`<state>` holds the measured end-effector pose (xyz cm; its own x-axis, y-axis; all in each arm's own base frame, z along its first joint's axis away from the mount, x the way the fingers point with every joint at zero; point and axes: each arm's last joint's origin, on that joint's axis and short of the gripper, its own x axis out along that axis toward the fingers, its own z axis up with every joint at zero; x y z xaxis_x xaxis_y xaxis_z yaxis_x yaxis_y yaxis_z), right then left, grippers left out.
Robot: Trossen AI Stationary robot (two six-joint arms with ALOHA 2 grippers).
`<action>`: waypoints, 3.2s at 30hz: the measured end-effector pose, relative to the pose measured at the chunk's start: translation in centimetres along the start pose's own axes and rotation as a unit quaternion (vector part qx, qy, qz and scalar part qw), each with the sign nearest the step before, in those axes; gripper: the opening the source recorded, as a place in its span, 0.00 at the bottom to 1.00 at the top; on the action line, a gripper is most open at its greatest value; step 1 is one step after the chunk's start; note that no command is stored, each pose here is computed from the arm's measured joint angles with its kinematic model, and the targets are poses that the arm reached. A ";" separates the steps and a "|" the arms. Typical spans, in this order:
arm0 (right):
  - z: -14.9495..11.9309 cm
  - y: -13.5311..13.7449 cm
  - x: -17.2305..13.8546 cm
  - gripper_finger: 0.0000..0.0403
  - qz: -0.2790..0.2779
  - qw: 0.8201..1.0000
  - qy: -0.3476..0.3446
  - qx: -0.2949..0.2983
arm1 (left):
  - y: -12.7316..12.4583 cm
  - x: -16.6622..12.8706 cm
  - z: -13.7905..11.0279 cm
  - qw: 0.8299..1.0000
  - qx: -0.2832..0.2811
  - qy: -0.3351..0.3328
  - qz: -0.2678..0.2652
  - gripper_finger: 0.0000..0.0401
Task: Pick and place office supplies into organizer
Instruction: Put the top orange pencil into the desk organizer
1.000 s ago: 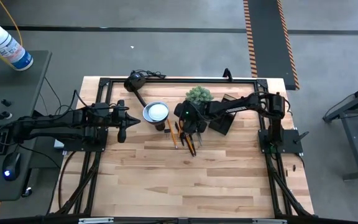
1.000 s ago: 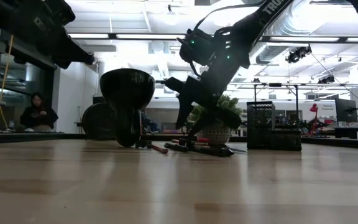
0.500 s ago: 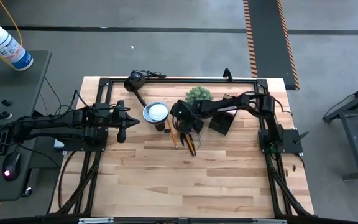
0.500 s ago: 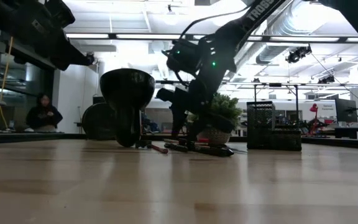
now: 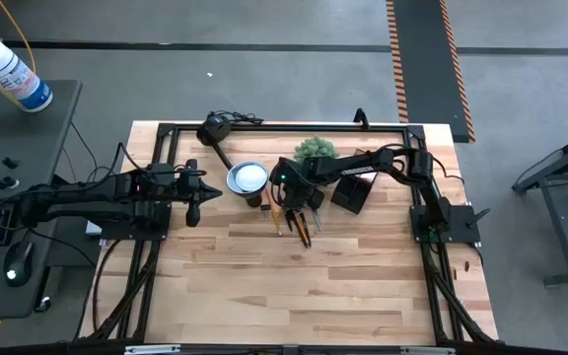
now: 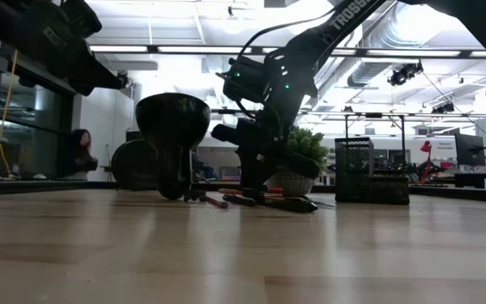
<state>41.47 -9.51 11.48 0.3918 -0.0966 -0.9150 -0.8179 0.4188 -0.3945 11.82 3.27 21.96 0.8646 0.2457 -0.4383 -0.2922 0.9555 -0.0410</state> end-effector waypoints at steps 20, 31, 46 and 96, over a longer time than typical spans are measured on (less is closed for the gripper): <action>3.1 -1.9 -3.7 0.03 -0.037 0.997 0.070 -0.006 | 0.0 0.0 -0.1 1.000 0.000 0.003 0.000 0.00; 5.1 -0.6 -4.5 0.03 0.003 0.995 0.104 -0.012 | 0.0 0.0 -0.1 1.000 0.000 0.003 0.000 0.00; 8.1 0.4 -11.3 0.03 -0.035 0.994 0.098 0.031 | 0.0 0.0 0.0 1.000 0.000 0.002 0.000 0.00; -2.6 15.9 -18.2 0.03 -0.377 0.592 -0.159 0.694 | 0.0 0.0 0.0 1.000 -0.004 0.002 0.000 0.00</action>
<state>20.29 -3.44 21.63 0.6652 -0.6470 -0.3727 0.6889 0.7243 -0.0276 11.80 3.26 21.92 0.8625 0.2450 -0.4428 -0.2955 0.9541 -0.0476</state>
